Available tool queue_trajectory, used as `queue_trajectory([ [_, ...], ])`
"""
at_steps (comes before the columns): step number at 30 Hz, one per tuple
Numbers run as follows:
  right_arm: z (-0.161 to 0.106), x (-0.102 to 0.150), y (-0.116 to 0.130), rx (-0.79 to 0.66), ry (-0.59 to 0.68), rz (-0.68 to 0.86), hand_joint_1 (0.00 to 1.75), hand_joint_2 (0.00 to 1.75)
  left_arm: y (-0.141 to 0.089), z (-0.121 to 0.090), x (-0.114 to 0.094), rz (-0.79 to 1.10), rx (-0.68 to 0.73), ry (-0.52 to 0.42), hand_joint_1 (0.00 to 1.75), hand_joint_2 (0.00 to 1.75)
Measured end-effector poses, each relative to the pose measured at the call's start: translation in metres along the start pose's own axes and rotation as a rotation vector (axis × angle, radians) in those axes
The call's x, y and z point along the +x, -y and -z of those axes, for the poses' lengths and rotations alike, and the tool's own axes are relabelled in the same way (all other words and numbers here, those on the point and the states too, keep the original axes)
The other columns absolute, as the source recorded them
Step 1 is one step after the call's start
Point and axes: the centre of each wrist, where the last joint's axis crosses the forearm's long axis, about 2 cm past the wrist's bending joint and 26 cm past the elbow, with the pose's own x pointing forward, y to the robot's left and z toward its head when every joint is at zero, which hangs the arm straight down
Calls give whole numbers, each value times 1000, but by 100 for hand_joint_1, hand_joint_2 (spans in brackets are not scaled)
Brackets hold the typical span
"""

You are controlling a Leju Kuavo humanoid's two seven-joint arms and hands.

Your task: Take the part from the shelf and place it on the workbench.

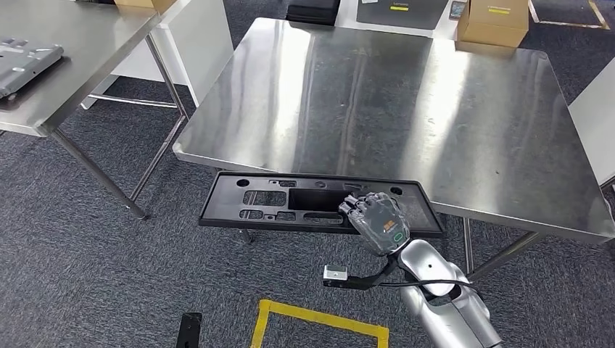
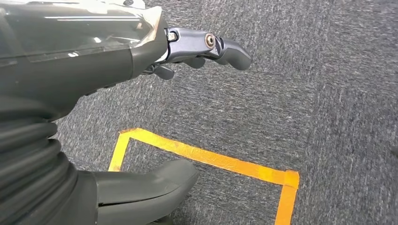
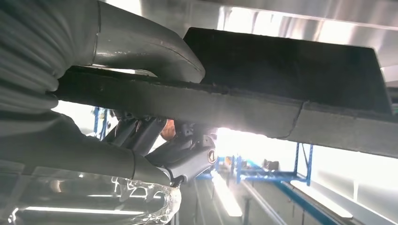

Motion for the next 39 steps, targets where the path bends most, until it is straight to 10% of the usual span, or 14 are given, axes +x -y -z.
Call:
queue_trajectory([
  [6, 12, -23, 12, -122, -211, -229, 173, 175, -1, -2, -4, -13, 14, -6, 0, 175],
  [13, 33, -161, 76, -264, -539, -495, 173, 175, 5, -6, -4, -58, 34, -39, 0, 175],
  [20, 16, -242, 113, -222, -765, -576, 173, 175, 6, -9, -6, -44, 23, -34, 0, 175],
  [39, -14, -301, 153, -37, -1033, -565, 173, 175, 0, -7, -10, -44, 34, -15, 0, 175],
])
